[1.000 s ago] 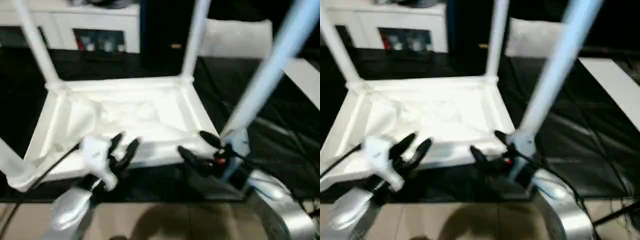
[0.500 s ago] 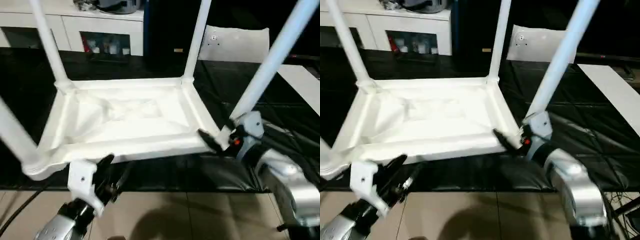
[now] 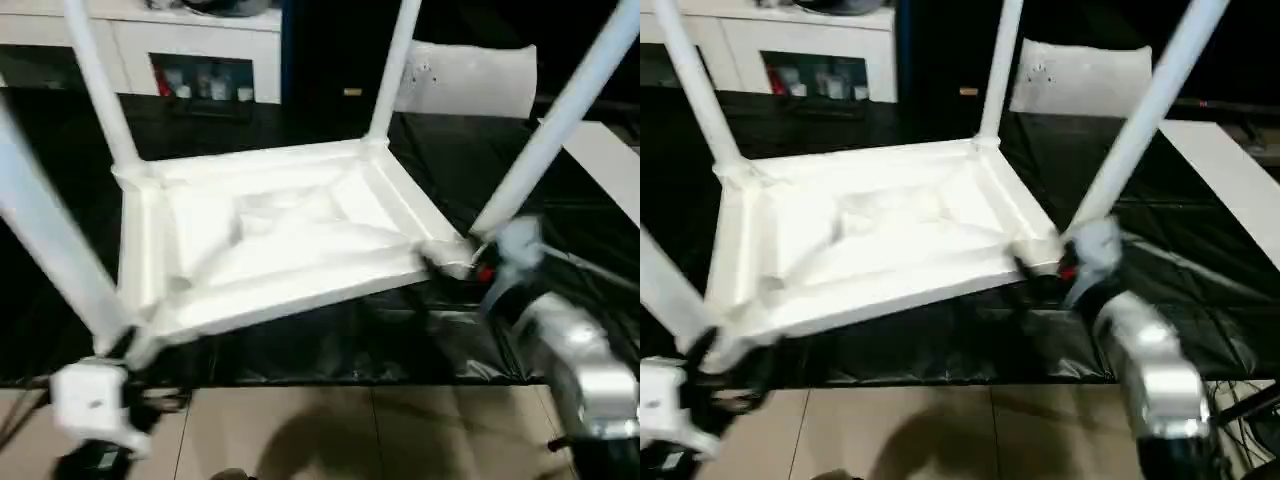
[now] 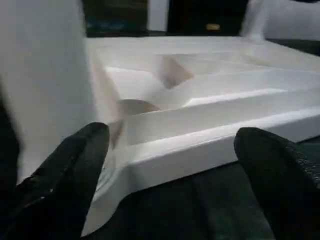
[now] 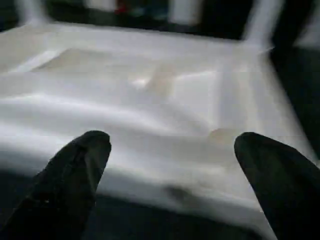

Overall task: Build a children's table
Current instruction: Rotate leg to tighten, then rotate table base

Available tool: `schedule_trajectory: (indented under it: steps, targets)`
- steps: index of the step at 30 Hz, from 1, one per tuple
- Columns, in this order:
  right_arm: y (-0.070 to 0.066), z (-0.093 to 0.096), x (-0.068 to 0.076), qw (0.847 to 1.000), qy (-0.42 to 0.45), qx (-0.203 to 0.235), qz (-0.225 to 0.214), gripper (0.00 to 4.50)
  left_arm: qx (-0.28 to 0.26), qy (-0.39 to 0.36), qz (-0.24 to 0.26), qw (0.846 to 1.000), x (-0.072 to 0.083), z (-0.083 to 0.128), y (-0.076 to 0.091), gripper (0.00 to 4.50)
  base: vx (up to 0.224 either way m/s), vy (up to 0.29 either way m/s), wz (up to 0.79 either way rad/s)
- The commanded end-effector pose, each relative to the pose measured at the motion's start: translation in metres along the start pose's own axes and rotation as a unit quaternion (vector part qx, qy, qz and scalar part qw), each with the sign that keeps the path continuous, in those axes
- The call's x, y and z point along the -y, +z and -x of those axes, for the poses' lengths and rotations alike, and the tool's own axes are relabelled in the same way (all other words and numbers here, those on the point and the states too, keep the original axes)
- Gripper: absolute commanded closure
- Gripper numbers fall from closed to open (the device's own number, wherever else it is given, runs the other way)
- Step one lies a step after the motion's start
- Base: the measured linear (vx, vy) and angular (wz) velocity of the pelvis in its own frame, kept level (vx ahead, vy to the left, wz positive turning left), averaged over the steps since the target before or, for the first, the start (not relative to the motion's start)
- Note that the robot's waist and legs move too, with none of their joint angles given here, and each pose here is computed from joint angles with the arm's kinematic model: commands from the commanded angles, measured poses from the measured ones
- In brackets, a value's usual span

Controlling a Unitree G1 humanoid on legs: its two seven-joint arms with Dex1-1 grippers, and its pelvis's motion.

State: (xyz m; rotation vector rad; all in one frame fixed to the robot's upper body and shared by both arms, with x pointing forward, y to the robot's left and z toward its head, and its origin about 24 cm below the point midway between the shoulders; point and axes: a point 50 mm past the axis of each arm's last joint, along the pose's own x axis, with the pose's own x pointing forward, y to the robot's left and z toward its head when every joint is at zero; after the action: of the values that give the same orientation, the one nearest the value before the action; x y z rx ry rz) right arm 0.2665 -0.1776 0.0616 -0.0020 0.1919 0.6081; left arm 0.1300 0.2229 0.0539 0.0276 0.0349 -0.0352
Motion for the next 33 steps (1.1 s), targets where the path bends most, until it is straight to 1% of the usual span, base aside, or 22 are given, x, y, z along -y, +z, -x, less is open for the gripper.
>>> schedule_trajectory:
  steps: [1,4,5,7,8,10,12,13,14,15,16,18,19,20,21,22,23,24,25,27,31,33]
  targets:
    - [0.004,0.005,-0.007,0.999,0.043,-0.001,0.000,0.00,0.013,0.017,0.003,1.000,-0.009,0.007,0.000,0.02,0.000,0.000,0.00]
    - [0.002,0.007,-0.009,0.999,0.051,-0.005,0.001,0.00,0.019,0.023,0.011,1.000,-0.012,0.009,-0.002,0.02,0.000,0.000,0.00]
    - [0.001,0.007,-0.009,0.999,0.050,-0.007,0.000,0.00,0.024,0.031,0.019,0.999,-0.016,0.009,-0.003,0.02,0.000,0.000,0.00]
    - [0.001,0.007,-0.010,0.999,0.051,-0.007,-0.001,0.00,0.027,0.037,0.019,0.999,-0.019,0.008,-0.004,0.02,0.000,0.000,0.00]
    - [0.001,0.007,-0.013,0.998,0.055,-0.008,-0.005,0.00,0.035,0.062,0.013,0.997,-0.031,0.003,-0.003,0.02,0.000,0.000,0.00]
    - [0.000,0.007,-0.016,0.998,0.060,-0.009,-0.009,0.00,0.047,0.085,0.009,0.995,-0.043,-0.003,-0.001,0.02,0.000,0.000,0.00]
    - [-0.006,0.006,-0.024,0.997,0.063,-0.029,-0.027,0.00,0.058,0.089,-0.009,0.994,-0.072,-0.028,0.003,0.02,0.000,0.000,0.00]
    - [-0.006,0.006,-0.024,0.997,0.063,-0.029,-0.027,0.00,0.059,0.089,-0.009,0.994,-0.072,-0.028,0.003,0.02,0.000,0.000,0.00]
    - [-0.009,0.005,-0.025,0.997,0.059,-0.040,-0.030,0.00,0.060,0.093,-0.011,0.994,-0.081,-0.036,0.004,0.02,0.000,0.000,0.00]
    - [-0.015,0.005,-0.027,0.996,0.052,-0.064,-0.035,0.00,0.066,0.093,-0.013,0.993,-0.094,-0.048,0.007,0.02,0.000,0.000,0.00]
    - [-0.015,0.005,-0.027,0.996,0.052,-0.064,-0.035,0.00,0.066,0.093,-0.013,0.993,-0.094,-0.048,0.007,0.02,0.000,0.000,0.00]
    - [-0.021,0.005,-0.028,0.995,0.046,-0.082,-0.037,0.00,0.070,0.072,-0.013,0.995,-0.101,-0.059,0.010,0.02,0.000,0.000,0.00]
    - [-0.024,0.005,-0.028,0.994,0.040,-0.091,-0.041,0.00,0.077,0.038,-0.013,0.996,-0.074,-0.055,0.010,0.02,0.000,0.000,0.00]
    - [-0.024,0.005,-0.028,0.994,0.040,-0.091,-0.041,0.00,0.077,0.038,-0.013,0.996,-0.074,-0.055,0.010,0.02,0.000,0.000,0.00]
    - [-0.028,0.004,-0.027,0.993,0.023,-0.108,-0.042,0.00,0.103,-0.025,-0.003,0.994,-0.032,-0.052,0.021,0.02,0.000,0.000,0.00]
    - [-0.029,0.003,-0.026,0.993,0.016,-0.112,-0.042,0.00,0.110,-0.046,0.002,0.993,-0.023,-0.053,0.025,0.02,0.000,0.000,0.00]
    - [-0.030,0.003,-0.026,0.993,0.012,-0.114,-0.041,0.00,0.112,-0.060,0.004,0.992,-0.020,-0.054,0.027,0.02,0.000,0.000,0.00]
    - [-0.031,0.002,-0.023,0.992,-0.006,-0.117,-0.038,0.00,0.112,-0.103,0.011,0.988,-0.013,-0.059,0.031,0.02,0.000,0.000,0.00]
    - [-0.031,0.002,-0.023,0.992,-0.007,-0.117,-0.039,0.00,0.112,-0.107,0.011,0.988,-0.012,-0.060,0.031,0.02,0.000,0.000,0.00]
    - [-0.030,0.001,-0.021,0.992,-0.019,-0.117,-0.039,0.00,0.104,-0.142,0.012,0.984,-0.009,-0.063,0.031,0.02,0.000,0.000,0.00]
    - [-0.027,-0.002,-0.021,0.993,-0.026,-0.111,-0.037,0.00,0.088,-0.142,0.008,0.986,-0.009,-0.075,0.032,0.02,0.000,0.000,0.00]
    - [-0.025,-0.004,-0.023,0.993,-0.021,-0.106,-0.037,0.00,0.093,-0.131,0.011,0.987,-0.008,-0.077,0.037,0.02,0.000,0.000,0.00]
